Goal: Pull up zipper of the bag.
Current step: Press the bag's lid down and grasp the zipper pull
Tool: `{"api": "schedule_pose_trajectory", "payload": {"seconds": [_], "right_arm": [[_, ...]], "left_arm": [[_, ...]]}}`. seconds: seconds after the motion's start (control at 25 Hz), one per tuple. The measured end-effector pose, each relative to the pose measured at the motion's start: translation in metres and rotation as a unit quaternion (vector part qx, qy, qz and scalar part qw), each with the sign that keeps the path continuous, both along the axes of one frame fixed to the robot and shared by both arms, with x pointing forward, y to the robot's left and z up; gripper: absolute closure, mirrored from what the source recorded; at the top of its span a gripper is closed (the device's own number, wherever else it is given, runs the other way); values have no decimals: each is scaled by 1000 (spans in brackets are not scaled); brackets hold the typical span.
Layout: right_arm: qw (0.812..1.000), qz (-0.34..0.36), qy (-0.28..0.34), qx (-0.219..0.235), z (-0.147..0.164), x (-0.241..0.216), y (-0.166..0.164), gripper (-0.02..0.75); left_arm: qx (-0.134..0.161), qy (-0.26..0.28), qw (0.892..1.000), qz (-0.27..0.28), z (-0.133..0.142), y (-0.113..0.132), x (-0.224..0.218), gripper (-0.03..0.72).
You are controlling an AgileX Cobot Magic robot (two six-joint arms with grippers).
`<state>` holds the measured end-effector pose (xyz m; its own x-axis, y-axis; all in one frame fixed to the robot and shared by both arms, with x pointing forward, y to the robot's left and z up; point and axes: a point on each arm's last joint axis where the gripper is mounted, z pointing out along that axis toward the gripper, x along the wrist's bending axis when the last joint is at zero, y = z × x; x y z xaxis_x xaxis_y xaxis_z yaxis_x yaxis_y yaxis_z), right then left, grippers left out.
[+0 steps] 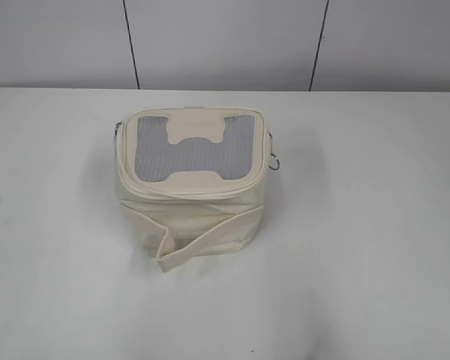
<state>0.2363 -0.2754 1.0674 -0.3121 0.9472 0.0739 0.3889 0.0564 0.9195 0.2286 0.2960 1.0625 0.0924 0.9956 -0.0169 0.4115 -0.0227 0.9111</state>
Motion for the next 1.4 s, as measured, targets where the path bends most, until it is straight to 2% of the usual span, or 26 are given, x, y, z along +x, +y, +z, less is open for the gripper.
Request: {"api": "schedule_pose_trajectory", "payload": {"seconds": [0.12, 0.2, 0.4, 0.52, 0.68, 0.84, 1.0, 1.16, 1.4], "right_arm": [[996, 92, 5, 10, 20, 30, 17, 356], [992, 124, 21, 22, 31, 61, 25, 360], [976, 202, 76, 31, 44, 164, 43, 363], [964, 250, 91, 17, 48, 226, 62, 363], [931, 341, 130, -28, 37, 298, 112, 363], [893, 419, 159, -44, 20, 350, 159, 362], [878, 447, 168, -46, 7, 383, 188, 362], [868, 466, 163, -56, -1, 396, 211, 356], [857, 487, 154, -65, -20, 412, 242, 302]], "left_arm": [[-2, 0, 1000, -2, 0, 0, 0, 462], [-5, 0, 1000, -4, 0, -1, 0, 462], [-13, 0, 1000, -9, 0, -2, 0, 462], [-14, 0, 1000, -10, 0, -3, 0, 462], [-14, 4, 1000, -10, 0, -3, 1, 462], [-27, 43, 999, -19, 1, -6, 13, 462], [-66, 84, 993, -48, 2, -15, 30, 458], [-116, 101, 982, -111, 7, -29, 47, 448], [-143, 79, 979, -123, 15, -34, 88, 445]]}}
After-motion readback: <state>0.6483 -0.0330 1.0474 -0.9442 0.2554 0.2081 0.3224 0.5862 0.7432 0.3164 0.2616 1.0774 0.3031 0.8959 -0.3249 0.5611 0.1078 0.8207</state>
